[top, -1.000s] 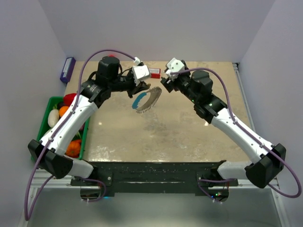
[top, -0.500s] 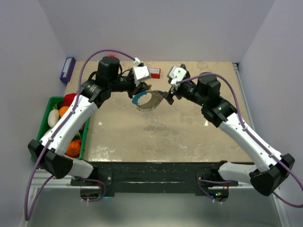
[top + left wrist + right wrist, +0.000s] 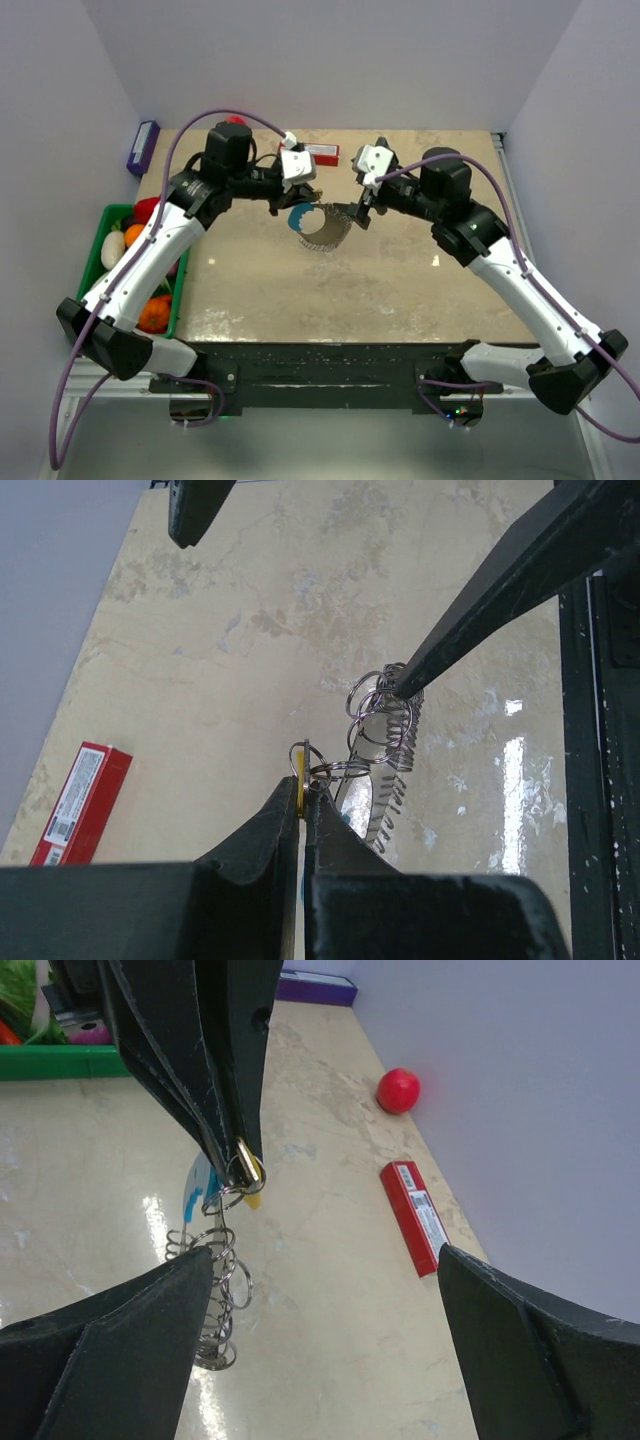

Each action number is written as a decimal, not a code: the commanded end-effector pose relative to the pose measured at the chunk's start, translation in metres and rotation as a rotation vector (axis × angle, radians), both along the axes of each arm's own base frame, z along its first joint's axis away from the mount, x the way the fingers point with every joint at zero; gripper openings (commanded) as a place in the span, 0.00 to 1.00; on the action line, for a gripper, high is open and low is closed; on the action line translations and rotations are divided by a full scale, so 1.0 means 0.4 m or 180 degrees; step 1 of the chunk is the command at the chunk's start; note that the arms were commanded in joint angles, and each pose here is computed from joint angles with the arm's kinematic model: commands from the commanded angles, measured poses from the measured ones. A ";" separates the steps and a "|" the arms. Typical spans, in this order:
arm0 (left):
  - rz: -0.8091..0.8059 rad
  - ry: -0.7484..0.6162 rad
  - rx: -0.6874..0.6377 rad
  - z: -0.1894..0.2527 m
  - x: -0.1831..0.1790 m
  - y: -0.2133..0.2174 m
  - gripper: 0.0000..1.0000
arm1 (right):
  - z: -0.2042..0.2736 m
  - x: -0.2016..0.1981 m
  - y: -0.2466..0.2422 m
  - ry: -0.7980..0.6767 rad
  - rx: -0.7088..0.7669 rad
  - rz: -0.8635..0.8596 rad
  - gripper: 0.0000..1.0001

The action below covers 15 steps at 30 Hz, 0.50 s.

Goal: Remove the keys from the keyring

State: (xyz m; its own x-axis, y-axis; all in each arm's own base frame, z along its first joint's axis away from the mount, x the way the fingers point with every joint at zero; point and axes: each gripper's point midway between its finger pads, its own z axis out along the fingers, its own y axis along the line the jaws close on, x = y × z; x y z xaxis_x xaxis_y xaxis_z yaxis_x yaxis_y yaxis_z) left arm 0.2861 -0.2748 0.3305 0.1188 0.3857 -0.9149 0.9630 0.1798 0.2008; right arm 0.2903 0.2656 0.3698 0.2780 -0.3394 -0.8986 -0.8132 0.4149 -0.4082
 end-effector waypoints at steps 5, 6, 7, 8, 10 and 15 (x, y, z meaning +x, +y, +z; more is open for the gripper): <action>-0.0418 -0.0192 -0.0142 0.053 -0.062 -0.008 0.00 | 0.138 -0.042 -0.004 -0.0112 0.0272 0.0136 0.81; -0.0444 -0.0196 -0.0148 0.056 -0.066 -0.009 0.00 | 0.135 -0.039 0.000 -0.0085 0.0268 0.0154 0.80; -0.0465 -0.0183 -0.0144 0.053 -0.068 -0.009 0.00 | 0.134 -0.042 0.004 -0.0069 0.0273 0.0186 0.79; -0.0504 -0.0171 -0.0151 0.053 -0.074 -0.011 0.00 | 0.132 -0.047 0.009 -0.0045 0.0269 0.0233 0.78; -0.0541 -0.0168 -0.0154 0.054 -0.079 -0.011 0.00 | 0.119 -0.052 0.021 0.0026 0.0253 0.0322 0.74; -0.0661 -0.0151 -0.0157 0.050 -0.096 -0.012 0.00 | 0.095 -0.064 0.032 0.0116 0.0226 0.0453 0.72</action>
